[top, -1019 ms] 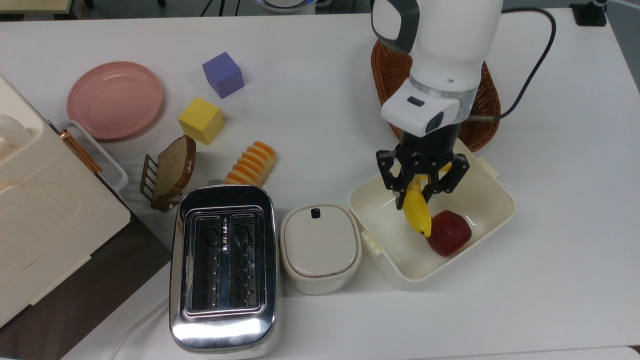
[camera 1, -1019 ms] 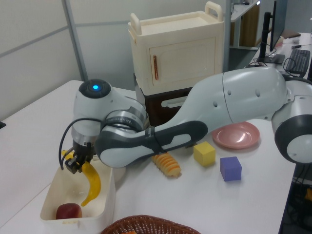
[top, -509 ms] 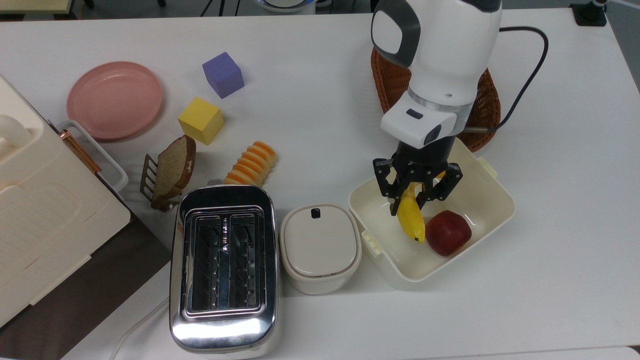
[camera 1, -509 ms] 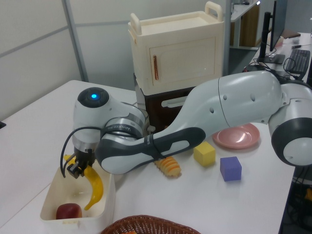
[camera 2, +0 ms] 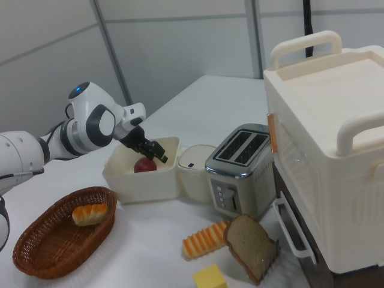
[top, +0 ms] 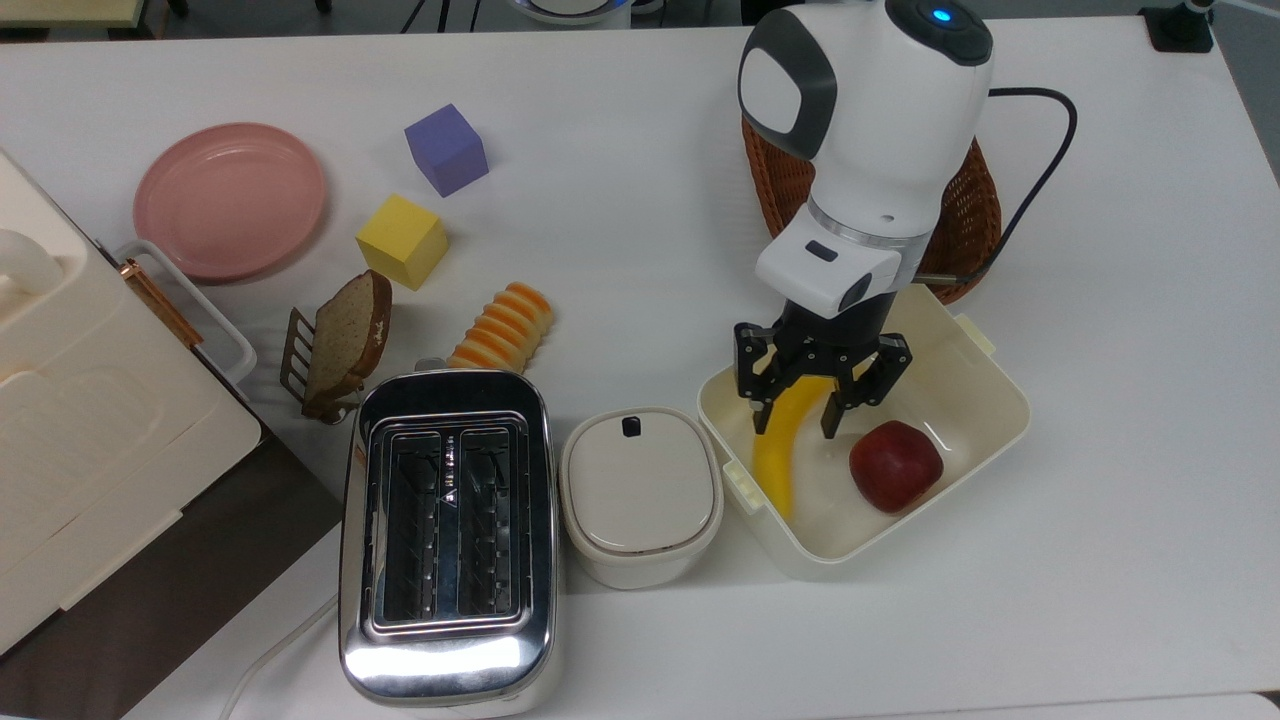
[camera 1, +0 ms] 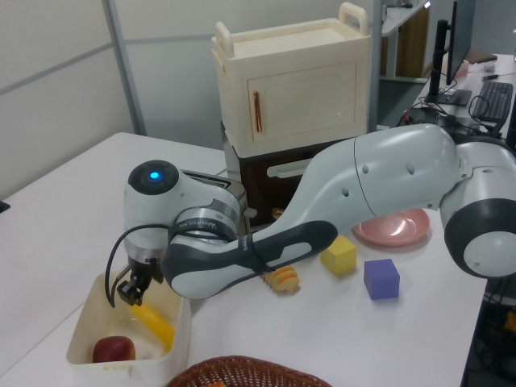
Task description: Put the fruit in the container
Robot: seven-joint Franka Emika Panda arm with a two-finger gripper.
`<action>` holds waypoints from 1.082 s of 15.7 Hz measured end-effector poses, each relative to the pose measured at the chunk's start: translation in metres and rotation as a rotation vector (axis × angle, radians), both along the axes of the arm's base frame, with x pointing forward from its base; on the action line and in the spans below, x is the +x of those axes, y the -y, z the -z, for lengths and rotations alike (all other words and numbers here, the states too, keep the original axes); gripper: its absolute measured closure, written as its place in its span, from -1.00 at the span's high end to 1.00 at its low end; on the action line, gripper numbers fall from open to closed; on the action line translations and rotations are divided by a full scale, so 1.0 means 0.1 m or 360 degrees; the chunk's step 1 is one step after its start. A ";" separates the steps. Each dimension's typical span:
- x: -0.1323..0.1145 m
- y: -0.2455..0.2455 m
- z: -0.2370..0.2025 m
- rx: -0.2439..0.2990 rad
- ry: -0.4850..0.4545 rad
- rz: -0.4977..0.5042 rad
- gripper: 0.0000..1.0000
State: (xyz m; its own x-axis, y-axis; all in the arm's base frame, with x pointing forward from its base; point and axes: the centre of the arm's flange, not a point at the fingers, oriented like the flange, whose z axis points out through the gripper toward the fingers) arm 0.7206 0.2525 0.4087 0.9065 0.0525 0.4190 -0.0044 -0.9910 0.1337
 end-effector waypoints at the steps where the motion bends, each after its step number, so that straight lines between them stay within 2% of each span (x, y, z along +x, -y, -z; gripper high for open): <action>1: 0.00 0.01 -0.05 0.0005 0.0010 0.0004 0.54; 3: 0.00 0.03 -0.19 0.0017 0.0034 0.0014 0.92; 4: -0.02 0.06 -0.30 0.0016 0.0031 0.0028 1.00; 5: -0.06 0.10 -0.46 0.0013 0.0021 0.0050 1.00; 7: -0.24 0.28 -1.11 0.0029 0.0008 0.0126 1.00; 11: -0.87 0.89 -2.15 0.0023 -0.0122 0.0300 1.00; 13: -1.20 1.30 -2.38 -0.0015 -0.0256 0.0380 1.00; 15: -1.43 1.76 -2.45 -0.0033 -0.0394 0.0470 1.00; 17: -1.57 2.25 -2.49 0.0038 -0.0479 0.0542 1.00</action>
